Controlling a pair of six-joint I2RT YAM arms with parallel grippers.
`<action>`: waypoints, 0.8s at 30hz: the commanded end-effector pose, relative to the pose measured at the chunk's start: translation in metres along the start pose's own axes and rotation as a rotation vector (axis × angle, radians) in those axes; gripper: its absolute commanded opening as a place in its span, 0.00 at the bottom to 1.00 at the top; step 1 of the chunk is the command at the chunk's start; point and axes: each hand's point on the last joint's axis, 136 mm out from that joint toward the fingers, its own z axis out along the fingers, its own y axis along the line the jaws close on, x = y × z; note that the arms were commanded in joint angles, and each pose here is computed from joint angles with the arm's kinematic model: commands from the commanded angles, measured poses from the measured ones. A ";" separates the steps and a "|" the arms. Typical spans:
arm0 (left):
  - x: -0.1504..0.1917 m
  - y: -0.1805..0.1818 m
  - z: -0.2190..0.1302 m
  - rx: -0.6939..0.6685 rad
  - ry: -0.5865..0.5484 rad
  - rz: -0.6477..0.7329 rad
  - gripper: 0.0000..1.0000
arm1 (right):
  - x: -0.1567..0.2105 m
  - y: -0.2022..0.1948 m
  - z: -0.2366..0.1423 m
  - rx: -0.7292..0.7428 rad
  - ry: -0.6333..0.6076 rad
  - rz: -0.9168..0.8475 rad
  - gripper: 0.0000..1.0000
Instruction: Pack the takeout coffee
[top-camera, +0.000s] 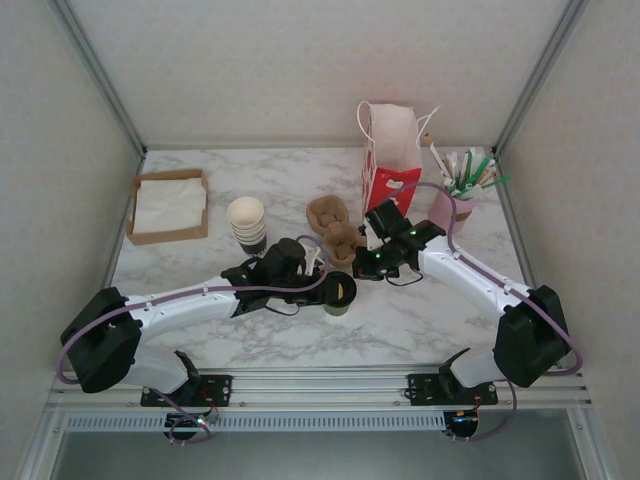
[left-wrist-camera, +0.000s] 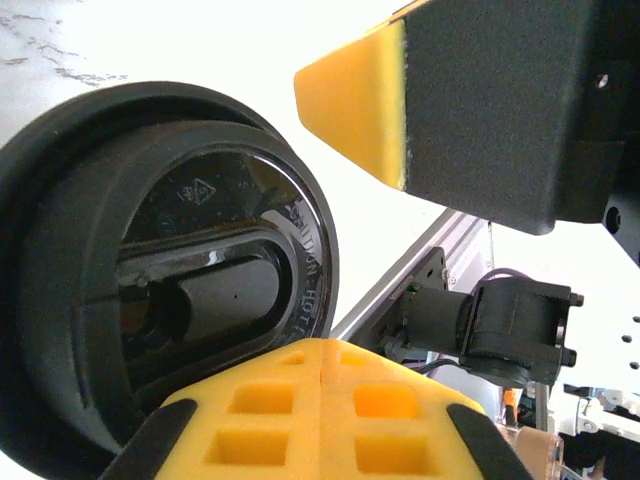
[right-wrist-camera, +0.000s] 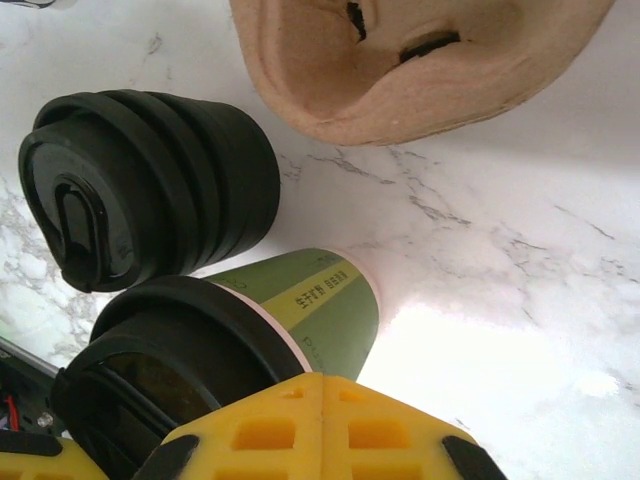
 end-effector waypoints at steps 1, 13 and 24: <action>-0.013 -0.020 -0.004 0.031 -0.043 0.020 0.02 | 0.002 0.000 -0.019 0.032 -0.027 -0.013 0.00; -0.030 -0.027 -0.021 -0.015 -0.090 0.064 0.07 | 0.036 0.014 -0.021 -0.160 -0.016 0.085 0.00; -0.030 -0.005 -0.015 -0.069 -0.076 0.059 0.07 | 0.040 0.015 -0.009 -0.179 0.010 0.105 0.00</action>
